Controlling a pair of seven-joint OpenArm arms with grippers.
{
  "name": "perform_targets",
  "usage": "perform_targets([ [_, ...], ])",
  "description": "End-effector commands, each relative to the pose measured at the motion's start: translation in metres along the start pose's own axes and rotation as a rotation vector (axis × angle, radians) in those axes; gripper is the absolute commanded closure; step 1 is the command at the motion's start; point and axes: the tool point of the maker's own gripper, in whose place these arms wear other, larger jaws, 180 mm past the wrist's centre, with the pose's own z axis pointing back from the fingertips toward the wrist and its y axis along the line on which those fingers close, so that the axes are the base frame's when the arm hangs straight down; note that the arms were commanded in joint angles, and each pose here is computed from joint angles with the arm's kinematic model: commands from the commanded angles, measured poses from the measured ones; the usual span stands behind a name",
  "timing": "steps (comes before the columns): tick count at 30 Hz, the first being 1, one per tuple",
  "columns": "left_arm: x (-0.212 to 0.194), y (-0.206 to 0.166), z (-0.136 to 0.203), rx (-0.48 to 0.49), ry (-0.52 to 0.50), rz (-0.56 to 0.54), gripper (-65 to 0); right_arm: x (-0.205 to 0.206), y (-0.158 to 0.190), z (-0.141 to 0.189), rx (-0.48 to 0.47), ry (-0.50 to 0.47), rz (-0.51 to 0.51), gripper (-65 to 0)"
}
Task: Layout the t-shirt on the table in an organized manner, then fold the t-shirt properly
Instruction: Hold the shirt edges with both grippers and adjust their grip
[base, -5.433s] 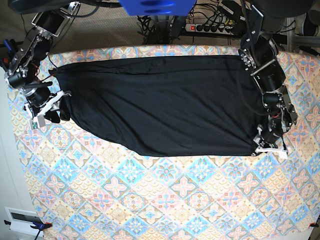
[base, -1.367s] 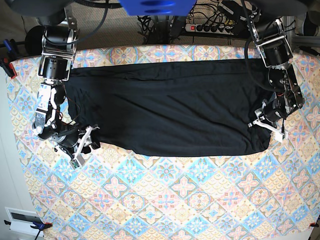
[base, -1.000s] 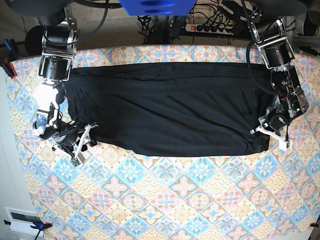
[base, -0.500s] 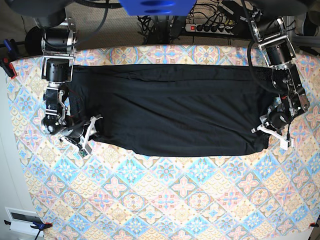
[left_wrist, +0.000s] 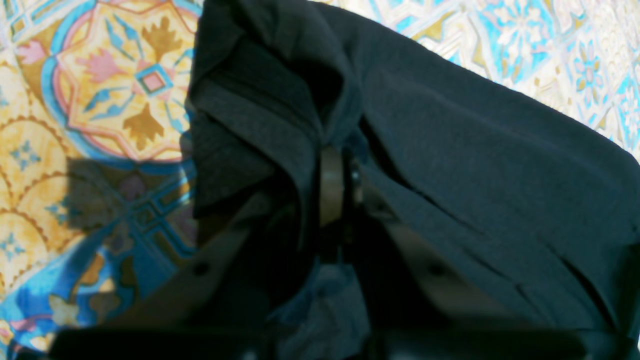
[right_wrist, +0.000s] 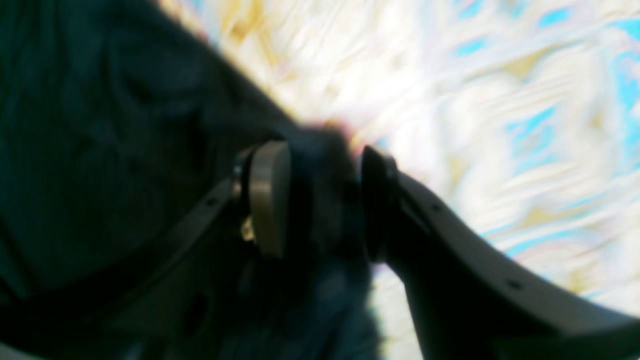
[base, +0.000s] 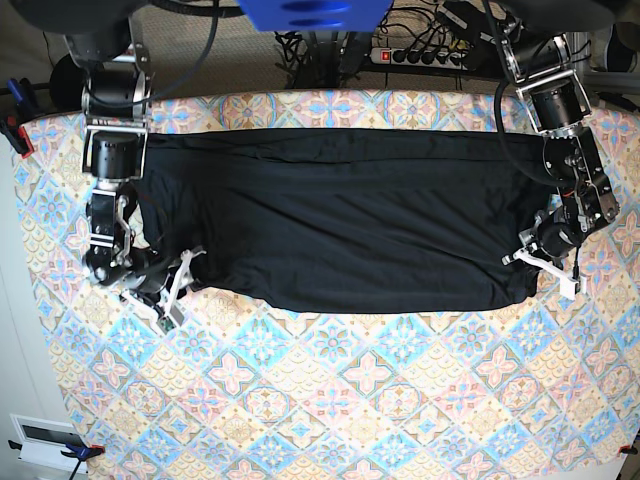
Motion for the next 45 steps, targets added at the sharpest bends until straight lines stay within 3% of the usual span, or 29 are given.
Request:
perform_targets([
  [1, 0.022, -0.003, 0.007, -0.008, -0.060, -0.014, -0.4, 0.042, -0.015, 0.013, -0.031, -0.106, 0.025, -23.0],
  [3, 0.022, -0.003, 0.007, -0.008, -0.060, -0.014, -0.4, 0.049, -0.015, 0.013, -0.030, -0.132, 0.029, -23.0],
  [13, 0.023, -0.002, 0.007, -0.006, -0.060, -0.016, -0.4, -0.005, -0.007, -0.017, 0.042, -0.059, -0.118, -23.0],
  [32, 0.022, -0.003, 0.006, -0.009, -0.058, -0.012, -0.4, -0.025, -0.003, 0.000, 0.007, -0.008, -0.033, -22.5],
  [35, 0.021, -0.003, 0.006, -0.009, -0.058, -0.011, -0.4, -0.024, -0.002, -0.001, 0.009, -0.009, -0.034, -17.3],
  [39, 0.023, -0.003, 0.006, -0.011, -0.061, -0.012, -0.4, -0.023, -0.003, -0.001, 0.008, -0.010, -0.034, 0.0],
  [45, 0.028, -0.003, 0.008, -0.012, -0.080, -0.014, -0.3, -0.017, -0.002, 0.002, 0.016, -0.040, -0.052, 0.0],
])
